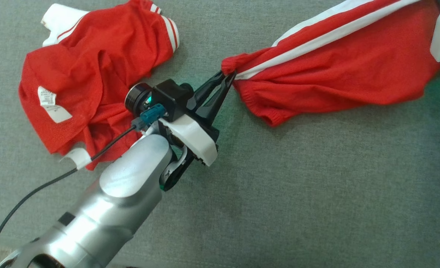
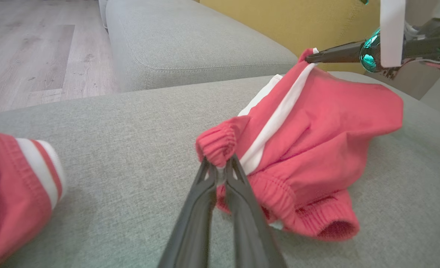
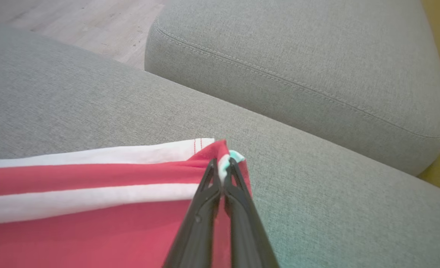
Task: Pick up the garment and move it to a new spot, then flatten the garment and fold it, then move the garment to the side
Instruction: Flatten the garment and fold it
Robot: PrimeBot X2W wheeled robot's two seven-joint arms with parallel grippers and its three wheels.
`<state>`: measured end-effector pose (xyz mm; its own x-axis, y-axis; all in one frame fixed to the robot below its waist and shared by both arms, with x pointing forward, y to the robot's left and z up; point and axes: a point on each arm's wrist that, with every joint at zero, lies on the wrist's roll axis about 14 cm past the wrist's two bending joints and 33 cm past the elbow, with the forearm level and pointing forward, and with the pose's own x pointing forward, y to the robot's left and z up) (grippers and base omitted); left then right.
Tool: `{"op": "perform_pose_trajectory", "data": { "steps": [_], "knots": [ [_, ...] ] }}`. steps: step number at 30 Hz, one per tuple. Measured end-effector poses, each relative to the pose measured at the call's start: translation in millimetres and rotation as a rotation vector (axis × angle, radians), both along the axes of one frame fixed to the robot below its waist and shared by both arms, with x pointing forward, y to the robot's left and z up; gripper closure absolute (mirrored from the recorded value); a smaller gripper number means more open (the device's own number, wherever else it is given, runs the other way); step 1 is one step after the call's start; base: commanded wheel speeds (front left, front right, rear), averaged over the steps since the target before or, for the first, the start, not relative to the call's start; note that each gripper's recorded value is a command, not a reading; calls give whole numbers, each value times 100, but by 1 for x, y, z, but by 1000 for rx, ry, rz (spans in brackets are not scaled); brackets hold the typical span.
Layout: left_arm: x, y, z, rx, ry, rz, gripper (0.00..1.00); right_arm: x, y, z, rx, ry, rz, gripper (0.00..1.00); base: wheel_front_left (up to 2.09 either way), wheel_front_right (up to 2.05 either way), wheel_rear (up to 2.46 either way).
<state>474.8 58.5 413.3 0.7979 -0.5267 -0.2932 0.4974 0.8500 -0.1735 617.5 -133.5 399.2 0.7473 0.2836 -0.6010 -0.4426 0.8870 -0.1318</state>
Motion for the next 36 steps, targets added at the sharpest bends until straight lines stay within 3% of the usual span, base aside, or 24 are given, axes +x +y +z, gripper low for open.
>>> {"op": "perform_pose_trajectory", "data": {
  "steps": [1, 7, 9, 11, 20, 28, 36],
  "knots": [
    [1, 1, -2, 4, 4, 4, 0, 1, -2, -3, -1, 2, -7, 0, 0, 0, 0],
    [3, 8, -6, 24, 5, 19, 0, 2, -15, 1, 9, -38, -39, 0, 0, 0, 0],
    [5, 9, -2, 23, -12, 29, 0, 4, -15, 11, 61, -76, -64, 0, 0, 0, 0],
    [10, 15, 6, 23, -40, 65, 0, 5, -13, 26, 127, -133, -88, 0, 0, 0, 0],
    [24, 49, 61, -47, -193, 248, 0, -6, -19, 115, 241, -425, -97, 0, 0, 0, 0],
    [7, 62, 133, -182, -379, 359, 0, -62, -19, 134, 402, -528, -142, 0, 0, 0, 0],
    [-46, 64, 103, -182, -314, 398, 0, -129, -17, 114, 521, -521, -245, 0, 0, 0, 0]
  ]
}}
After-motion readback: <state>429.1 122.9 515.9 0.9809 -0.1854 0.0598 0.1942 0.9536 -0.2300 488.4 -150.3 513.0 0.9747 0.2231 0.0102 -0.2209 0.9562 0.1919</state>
